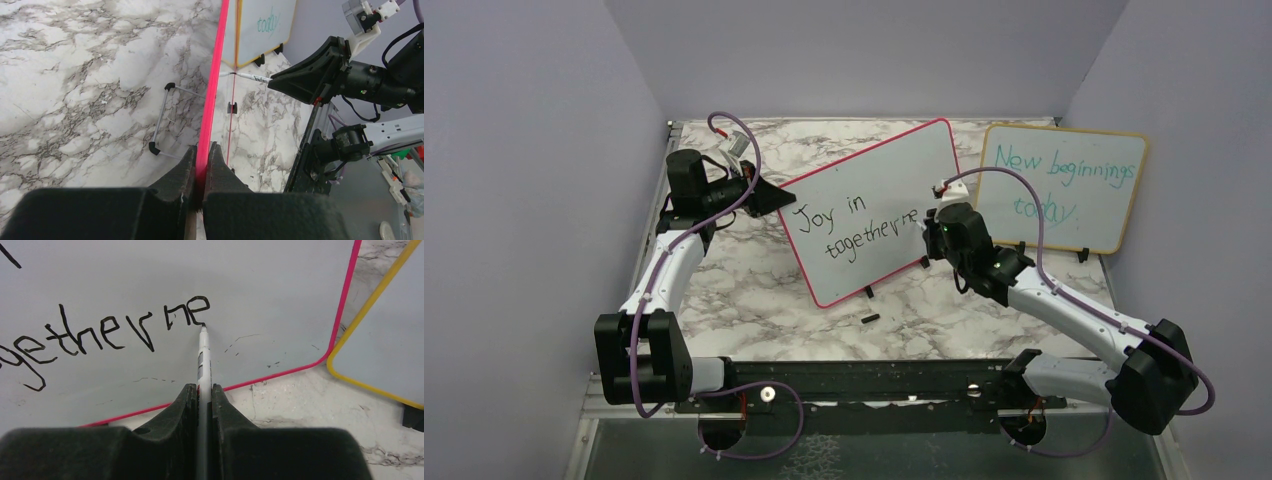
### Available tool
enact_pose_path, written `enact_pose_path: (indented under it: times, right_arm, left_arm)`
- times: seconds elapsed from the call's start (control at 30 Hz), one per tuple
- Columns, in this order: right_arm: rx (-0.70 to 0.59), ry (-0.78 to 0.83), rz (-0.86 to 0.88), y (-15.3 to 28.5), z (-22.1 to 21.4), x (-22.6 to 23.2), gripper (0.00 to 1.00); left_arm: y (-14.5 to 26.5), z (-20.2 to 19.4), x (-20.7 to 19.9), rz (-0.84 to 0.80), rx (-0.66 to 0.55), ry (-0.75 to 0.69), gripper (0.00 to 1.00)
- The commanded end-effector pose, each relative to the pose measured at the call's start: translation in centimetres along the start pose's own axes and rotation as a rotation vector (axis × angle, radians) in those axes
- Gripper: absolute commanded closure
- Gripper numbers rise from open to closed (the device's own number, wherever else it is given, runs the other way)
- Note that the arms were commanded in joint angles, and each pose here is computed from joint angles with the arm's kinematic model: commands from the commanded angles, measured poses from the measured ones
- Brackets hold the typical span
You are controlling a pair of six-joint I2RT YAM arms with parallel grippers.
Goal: Write a sentence on the whiteboard
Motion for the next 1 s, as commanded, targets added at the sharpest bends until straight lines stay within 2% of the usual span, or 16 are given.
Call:
enact_pose_path:
  times: [0.0, 0.53, 0.97]
  right_arm:
    - [0.003, -0.007, -0.076, 0.2, -0.4, -0.7, 1.00]
    - [-0.090, -0.034, -0.072, 0.6, 1.3, -1.1, 1.00]
    - [-0.108, -0.049, -0.094, -0.3, 2.0, -1.6, 1.00]
  left_arm:
    - [-0.4, -1.6, 2.5, 0.141, 0.026, 0.007, 1.00]
    - [-0.4, -1.6, 2.5, 0.140, 0.027, 0.008, 1.00]
    - [-0.4, -1.6, 2.5, 0.140, 0.027, 0.009, 1.00]
Point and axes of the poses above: each gripper's point midway between its finger pads, its own y axis back along the fingers, its own x axis along the line the jaws close on, z = x × y, the point moved 10 cm from there along y, back along the fingers, and after that the axes turned 11 degrees about y, right-handed, at the moved point
